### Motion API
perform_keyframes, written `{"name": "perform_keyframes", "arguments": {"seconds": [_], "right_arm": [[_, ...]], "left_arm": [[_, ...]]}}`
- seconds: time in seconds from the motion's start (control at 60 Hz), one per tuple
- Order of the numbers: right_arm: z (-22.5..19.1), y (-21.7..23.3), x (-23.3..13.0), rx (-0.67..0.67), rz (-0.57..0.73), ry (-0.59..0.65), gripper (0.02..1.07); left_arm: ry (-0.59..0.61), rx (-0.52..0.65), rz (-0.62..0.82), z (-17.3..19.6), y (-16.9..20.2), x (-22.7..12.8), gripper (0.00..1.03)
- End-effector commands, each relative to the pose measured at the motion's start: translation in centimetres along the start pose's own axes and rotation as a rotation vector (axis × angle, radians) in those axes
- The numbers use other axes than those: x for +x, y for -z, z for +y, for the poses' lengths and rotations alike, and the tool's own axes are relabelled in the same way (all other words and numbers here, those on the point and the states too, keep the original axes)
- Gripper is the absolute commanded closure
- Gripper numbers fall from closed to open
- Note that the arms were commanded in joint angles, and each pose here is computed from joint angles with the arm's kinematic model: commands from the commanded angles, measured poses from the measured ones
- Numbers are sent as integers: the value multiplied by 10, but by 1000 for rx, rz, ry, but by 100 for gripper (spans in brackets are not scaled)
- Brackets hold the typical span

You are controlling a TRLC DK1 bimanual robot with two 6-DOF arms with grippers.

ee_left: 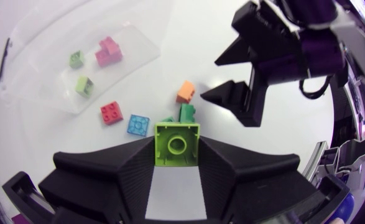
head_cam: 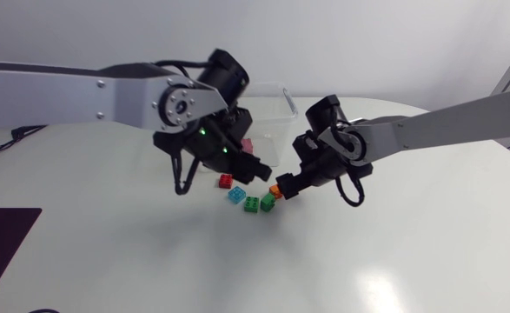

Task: Place the duplo bricks in the container

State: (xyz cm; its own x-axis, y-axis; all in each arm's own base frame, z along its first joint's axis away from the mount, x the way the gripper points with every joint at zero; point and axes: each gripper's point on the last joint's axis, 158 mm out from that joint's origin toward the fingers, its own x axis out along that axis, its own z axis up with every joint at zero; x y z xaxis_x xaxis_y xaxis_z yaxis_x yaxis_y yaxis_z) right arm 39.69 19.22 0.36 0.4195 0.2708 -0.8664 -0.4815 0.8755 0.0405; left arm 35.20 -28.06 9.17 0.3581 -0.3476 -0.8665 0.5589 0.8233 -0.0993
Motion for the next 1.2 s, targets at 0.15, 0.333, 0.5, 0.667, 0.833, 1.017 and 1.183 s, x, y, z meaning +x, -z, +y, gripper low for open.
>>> {"name": "perform_keyframes", "arguments": {"seconds": [0.15,0.333,0.5,0.667,0.833,1.017,1.183], "right_arm": [[4,-13,20,14,9,28,7],[7,-18,28,3,16,41,7],[14,-19,32,2,29,36,7],[15,-12,35,3,50,35,7],[14,-3,40,4,76,35,10],[17,2,44,-4,95,32,17],[24,10,49,-19,118,27,49]], "left_arm": [[-30,-29,-252,32,-53,-63,76],[-84,-76,-443,72,-94,-94,75],[-120,-117,-479,104,-108,-80,75],[-124,-124,-478,112,-118,-59,75],[-130,-141,-445,123,-122,-33,74],[-132,-137,-427,128,-121,-11,73],[-145,-146,-435,138,-127,-6,72]]}}
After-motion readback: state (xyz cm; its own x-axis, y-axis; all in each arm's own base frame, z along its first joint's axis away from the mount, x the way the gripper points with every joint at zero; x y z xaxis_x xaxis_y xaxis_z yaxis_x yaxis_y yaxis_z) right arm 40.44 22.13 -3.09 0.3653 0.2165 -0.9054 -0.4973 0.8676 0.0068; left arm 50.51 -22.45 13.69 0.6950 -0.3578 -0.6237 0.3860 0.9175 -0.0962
